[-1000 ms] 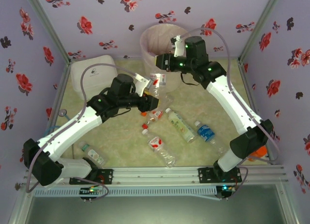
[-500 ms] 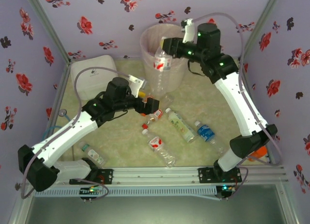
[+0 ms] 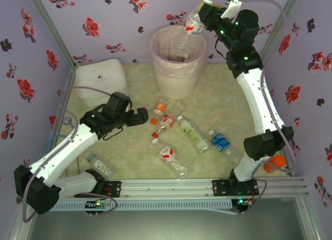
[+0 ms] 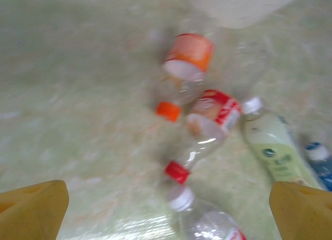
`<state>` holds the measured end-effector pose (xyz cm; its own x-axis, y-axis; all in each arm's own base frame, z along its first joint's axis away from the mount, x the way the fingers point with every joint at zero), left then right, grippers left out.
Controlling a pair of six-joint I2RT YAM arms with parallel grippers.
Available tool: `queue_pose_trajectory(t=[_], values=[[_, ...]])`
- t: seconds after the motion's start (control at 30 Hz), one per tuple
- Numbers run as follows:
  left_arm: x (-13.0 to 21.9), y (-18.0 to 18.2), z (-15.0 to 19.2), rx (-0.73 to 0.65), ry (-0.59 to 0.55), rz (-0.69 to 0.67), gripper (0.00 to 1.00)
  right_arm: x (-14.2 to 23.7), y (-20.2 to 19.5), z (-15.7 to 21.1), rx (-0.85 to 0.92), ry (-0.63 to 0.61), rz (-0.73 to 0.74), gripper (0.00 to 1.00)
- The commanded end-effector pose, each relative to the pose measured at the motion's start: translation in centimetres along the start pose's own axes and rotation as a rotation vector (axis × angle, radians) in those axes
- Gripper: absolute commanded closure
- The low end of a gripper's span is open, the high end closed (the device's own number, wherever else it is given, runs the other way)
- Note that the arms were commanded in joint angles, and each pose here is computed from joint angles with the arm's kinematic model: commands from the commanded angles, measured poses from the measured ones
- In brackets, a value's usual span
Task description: Put the plastic bottles in the bin
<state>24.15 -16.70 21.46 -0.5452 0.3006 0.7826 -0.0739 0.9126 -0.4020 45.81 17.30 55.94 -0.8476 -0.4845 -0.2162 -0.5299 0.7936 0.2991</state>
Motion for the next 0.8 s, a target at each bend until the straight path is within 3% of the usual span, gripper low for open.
queue_pose_trajectory(t=[0.0, 0.23, 0.53, 0.77], values=[[1.5, 5.7, 1.5, 0.145, 0.006, -0.278, 0.00, -1.8, -1.4, -1.2, 0.055, -0.106, 0.039, 1.00], [3.0, 10.0, 4.3, 0.260, 0.073, -0.498, 0.00, -6.5, -4.2, 4.1, 0.049, 0.006, 0.057, 1.00], [4.8, 13.6, 7.4, 0.377, 0.117, -0.604, 0.00, -9.9, -6.2, 14.3, 0.062, 0.257, 0.077, 1.00], [3.7, 15.7, 10.6, 0.511, 0.154, -0.629, 0.00, -10.4, -7.2, 22.0, 0.145, 0.449, 0.122, 1.00]])
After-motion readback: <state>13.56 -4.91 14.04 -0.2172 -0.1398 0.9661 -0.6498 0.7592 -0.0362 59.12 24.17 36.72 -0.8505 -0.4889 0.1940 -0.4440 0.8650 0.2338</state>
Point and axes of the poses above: each hand's point on the last joint's axis, 136 mm out from that joint toward the fingers, its own x axis back along the fingers, its own y axis along the line the jaws close on, z = x × y, the point moved 2 cm from there along x, back along the fingers, and after that the axes turned 5 degrees about x, right-handed, at the moved point
